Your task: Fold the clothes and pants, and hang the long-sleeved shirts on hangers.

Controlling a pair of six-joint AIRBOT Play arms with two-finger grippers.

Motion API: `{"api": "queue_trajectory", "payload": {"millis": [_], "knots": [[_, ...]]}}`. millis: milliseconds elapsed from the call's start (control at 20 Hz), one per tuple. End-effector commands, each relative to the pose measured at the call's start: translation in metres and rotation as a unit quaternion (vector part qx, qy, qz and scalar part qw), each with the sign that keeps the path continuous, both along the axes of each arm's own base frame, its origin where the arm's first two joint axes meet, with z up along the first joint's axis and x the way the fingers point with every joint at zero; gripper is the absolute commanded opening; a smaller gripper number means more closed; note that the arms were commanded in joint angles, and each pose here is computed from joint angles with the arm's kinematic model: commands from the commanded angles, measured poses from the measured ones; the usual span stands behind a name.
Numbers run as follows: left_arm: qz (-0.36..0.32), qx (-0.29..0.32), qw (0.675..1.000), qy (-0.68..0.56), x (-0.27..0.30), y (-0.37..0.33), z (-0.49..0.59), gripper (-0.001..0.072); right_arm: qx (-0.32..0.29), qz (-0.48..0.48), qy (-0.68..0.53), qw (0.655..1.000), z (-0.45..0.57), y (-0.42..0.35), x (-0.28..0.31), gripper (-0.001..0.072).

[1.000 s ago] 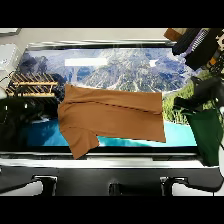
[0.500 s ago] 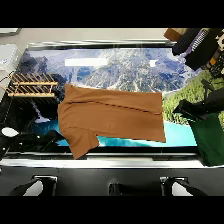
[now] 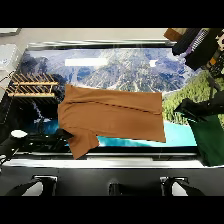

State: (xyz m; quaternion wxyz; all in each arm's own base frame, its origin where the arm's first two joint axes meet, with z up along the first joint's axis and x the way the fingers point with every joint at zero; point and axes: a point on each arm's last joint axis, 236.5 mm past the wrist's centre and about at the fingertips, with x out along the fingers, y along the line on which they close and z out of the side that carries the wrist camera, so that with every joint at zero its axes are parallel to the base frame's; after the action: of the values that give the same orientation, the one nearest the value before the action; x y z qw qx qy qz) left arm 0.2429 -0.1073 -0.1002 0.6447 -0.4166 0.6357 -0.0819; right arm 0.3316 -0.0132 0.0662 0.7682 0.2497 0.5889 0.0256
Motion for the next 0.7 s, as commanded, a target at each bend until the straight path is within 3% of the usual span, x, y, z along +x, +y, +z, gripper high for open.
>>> {"api": "queue_trajectory", "payload": {"millis": [0, 50, 100, 250, 450, 550, 650], "knots": [[-0.019, 0.011, 1.0, 0.009, -0.003, -0.013, -0.016, 0.0356, -0.001, 0.0, -0.005, 1.0, 0.012, 0.003, -0.009, 0.0477], [-0.021, 0.009, 1.0, 0.008, -0.004, -0.014, -0.015, 0.0044, -0.001, 0.007, 0.002, 1.0, 0.013, 0.005, -0.015, 0.0477], [-0.021, 0.005, 1.0, 0.008, -0.003, -0.016, -0.013, 0.0016, -0.007, 0.02, 0.009, 1.0, 0.012, 0.005, -0.022, 0.0478], [-0.029, -0.003, 0.999, 0.014, -0.008, -0.019, -0.01, 0.0015, -0.016, 0.001, 0.017, 1.0, 0.007, -0.017, -0.028, 0.0486], [-0.028, -0.004, 0.999, 0.015, -0.009, -0.019, -0.01, 0.0015, 0.094, -0.072, 0.054, 0.992, -0.038, -0.025, -0.038, 0.0497], [-0.028, -0.004, 0.999, 0.015, -0.009, -0.019, -0.01, 0.0015, 0.121, -0.067, 0.096, 0.986, -0.078, -0.012, -0.054, 0.0555], [-0.028, -0.004, 0.999, 0.015, -0.009, -0.019, -0.01, 0.0015, 0.134, -0.056, 0.124, 0.982, -0.112, -0.001, -0.068, 0.0555]]}}
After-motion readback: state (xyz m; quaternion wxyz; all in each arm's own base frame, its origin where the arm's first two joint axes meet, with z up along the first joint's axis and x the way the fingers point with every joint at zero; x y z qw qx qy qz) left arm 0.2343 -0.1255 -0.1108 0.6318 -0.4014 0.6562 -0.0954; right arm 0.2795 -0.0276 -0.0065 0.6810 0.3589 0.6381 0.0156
